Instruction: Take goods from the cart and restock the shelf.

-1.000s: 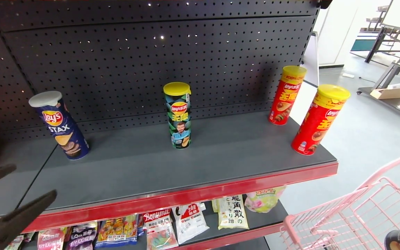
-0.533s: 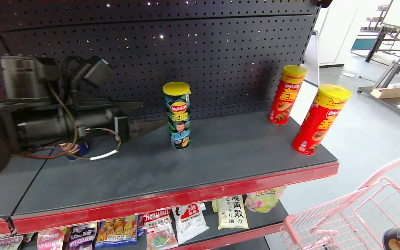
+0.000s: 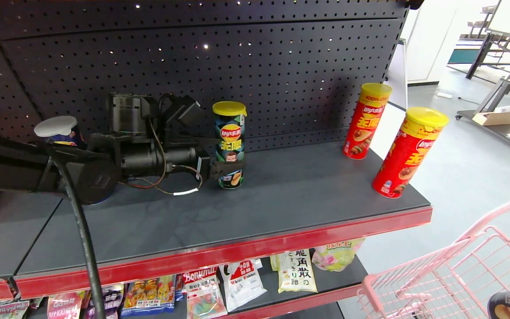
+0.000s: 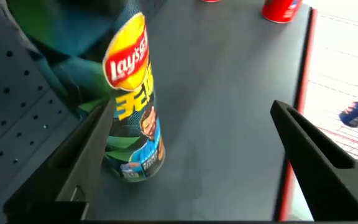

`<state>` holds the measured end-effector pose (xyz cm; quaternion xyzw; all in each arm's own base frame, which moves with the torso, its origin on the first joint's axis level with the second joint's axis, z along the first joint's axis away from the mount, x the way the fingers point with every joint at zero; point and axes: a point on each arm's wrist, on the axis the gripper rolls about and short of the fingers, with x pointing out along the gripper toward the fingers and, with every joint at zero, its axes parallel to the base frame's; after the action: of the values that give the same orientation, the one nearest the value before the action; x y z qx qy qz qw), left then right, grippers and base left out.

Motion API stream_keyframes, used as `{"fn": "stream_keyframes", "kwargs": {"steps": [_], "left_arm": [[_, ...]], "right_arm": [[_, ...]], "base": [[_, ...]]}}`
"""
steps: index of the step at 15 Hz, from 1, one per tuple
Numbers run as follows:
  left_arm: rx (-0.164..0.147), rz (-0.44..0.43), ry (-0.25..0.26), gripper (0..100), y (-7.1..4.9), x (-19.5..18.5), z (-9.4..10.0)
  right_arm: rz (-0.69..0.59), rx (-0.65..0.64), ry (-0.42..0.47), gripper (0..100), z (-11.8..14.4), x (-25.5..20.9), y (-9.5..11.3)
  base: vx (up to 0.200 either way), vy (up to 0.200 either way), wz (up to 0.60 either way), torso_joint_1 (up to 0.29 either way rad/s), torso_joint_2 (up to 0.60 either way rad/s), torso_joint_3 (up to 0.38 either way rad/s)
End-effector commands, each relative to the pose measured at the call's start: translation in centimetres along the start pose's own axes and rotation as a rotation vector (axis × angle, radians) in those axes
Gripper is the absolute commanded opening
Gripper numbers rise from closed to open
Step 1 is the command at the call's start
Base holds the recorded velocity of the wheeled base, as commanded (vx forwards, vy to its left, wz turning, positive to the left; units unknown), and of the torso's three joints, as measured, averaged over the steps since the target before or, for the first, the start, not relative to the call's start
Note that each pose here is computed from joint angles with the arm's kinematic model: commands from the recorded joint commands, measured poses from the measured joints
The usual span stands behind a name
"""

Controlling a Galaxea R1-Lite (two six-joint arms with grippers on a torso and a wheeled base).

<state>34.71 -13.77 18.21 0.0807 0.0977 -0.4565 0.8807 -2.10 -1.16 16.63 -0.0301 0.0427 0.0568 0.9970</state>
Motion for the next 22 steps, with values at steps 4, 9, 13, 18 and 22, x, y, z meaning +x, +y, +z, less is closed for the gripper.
{"fn": "stream_keyframes", "kwargs": {"steps": [4, 9, 13, 18, 22], "left_arm": [[0.001, 0.036, -0.001, 100, 1.0, 0.3, -0.1], [-0.016, 0.099, 0.005, 100, 1.6, -3.1, -0.2], [-0.007, 0.112, 0.010, 100, 2.3, -3.1, -0.6], [0.060, 0.081, -0.063, 100, 4.3, -1.7, -1.4], [0.073, 0.089, -0.075, 100, 5.2, -1.0, -1.7]], "right_arm": [[0.000, 0.004, 0.003, 0, 0.0, 0.1, 0.0], [0.003, 0.011, 0.009, 0, 0.1, 0.2, 0.0], [0.003, 0.011, 0.007, 0, 0.2, 0.2, 0.0], [0.003, 0.011, 0.007, 0, 0.2, 0.2, 0.0], [0.000, 0.011, 0.002, 0, 0.4, 0.1, 0.0]], "base": [[0.000, 0.000, 0.00, 0.000, 0.00, 0.000], [0.000, 0.000, 0.00, 0.000, 0.00, 0.000], [0.000, 0.000, 0.00, 0.000, 0.00, 0.000], [0.000, 0.000, 0.00, 0.000, 0.00, 0.000], [0.000, 0.000, 0.00, 0.000, 0.00, 0.000]]}}
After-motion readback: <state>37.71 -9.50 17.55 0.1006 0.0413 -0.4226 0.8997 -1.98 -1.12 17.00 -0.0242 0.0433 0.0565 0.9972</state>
